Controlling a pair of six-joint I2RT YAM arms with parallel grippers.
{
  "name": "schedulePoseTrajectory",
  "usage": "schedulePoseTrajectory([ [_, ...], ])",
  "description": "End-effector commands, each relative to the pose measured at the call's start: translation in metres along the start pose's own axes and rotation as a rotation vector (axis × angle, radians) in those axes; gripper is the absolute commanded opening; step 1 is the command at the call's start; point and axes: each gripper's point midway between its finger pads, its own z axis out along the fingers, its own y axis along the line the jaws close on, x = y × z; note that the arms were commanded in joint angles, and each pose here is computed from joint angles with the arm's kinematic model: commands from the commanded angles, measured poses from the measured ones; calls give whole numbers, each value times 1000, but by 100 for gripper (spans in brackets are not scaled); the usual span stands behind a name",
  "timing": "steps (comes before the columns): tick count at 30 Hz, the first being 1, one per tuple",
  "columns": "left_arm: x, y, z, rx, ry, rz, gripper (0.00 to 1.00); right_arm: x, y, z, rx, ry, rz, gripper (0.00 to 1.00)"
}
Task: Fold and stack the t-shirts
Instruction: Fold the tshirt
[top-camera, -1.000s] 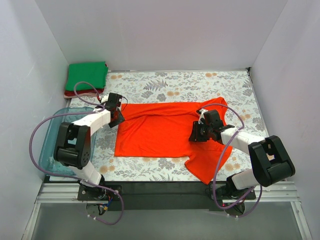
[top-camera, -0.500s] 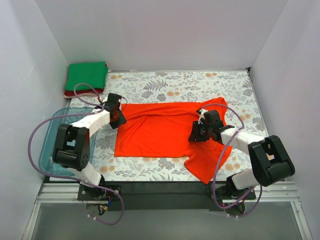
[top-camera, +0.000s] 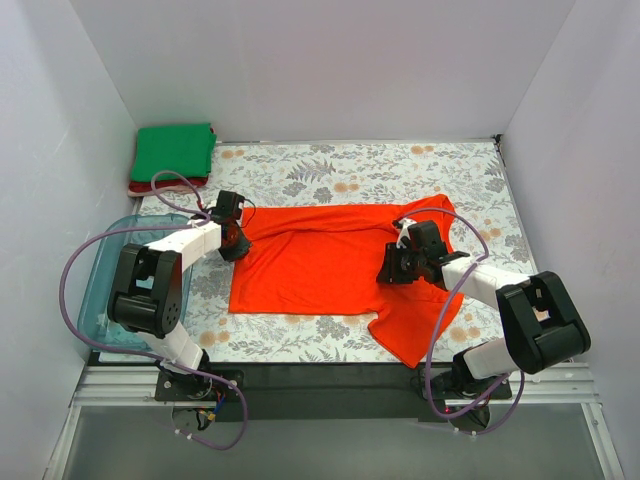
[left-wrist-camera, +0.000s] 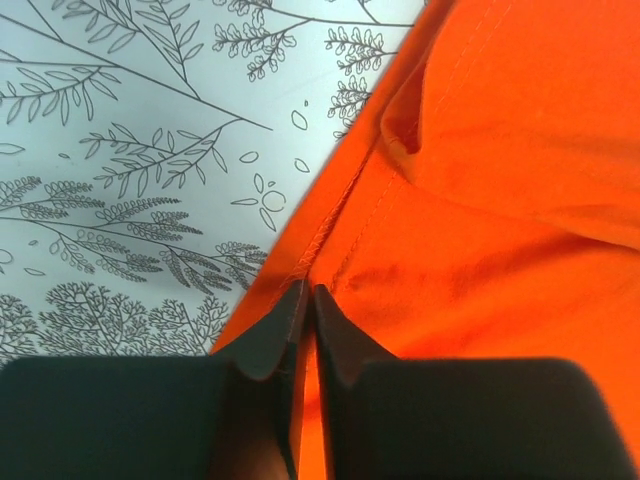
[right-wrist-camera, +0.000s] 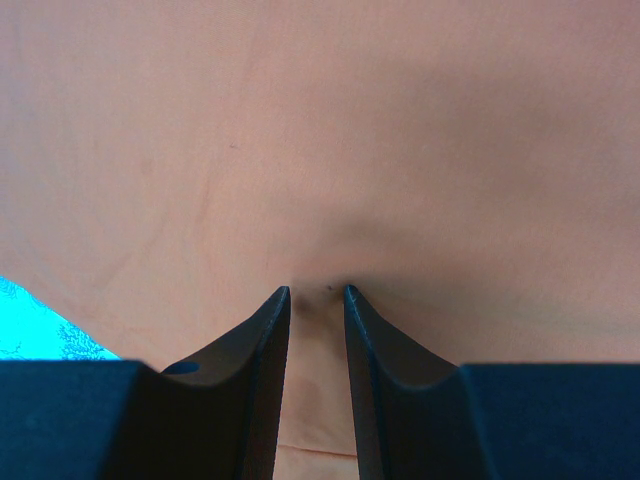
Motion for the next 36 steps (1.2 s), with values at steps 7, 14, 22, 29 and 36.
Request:
schedulePoseTrajectory([
  [7,-5,13,0,-53,-51,15,0,76,-42,-9,172,232,22,36],
  [14,-21,25,-7,-113,-138,12,0,83,-49,-14,213,262,28,36],
  [22,-17,39,3,-180,-141,18,0,90,-52,-21,234,293,28,36],
  [29,-41,21,-22,-105,-211,-22,22,4,-30,-34,189,108,-5,40],
  [36,-80,-17,-51,23,-279,-56,58,-117,-72,-72,248,-189,198,54],
])
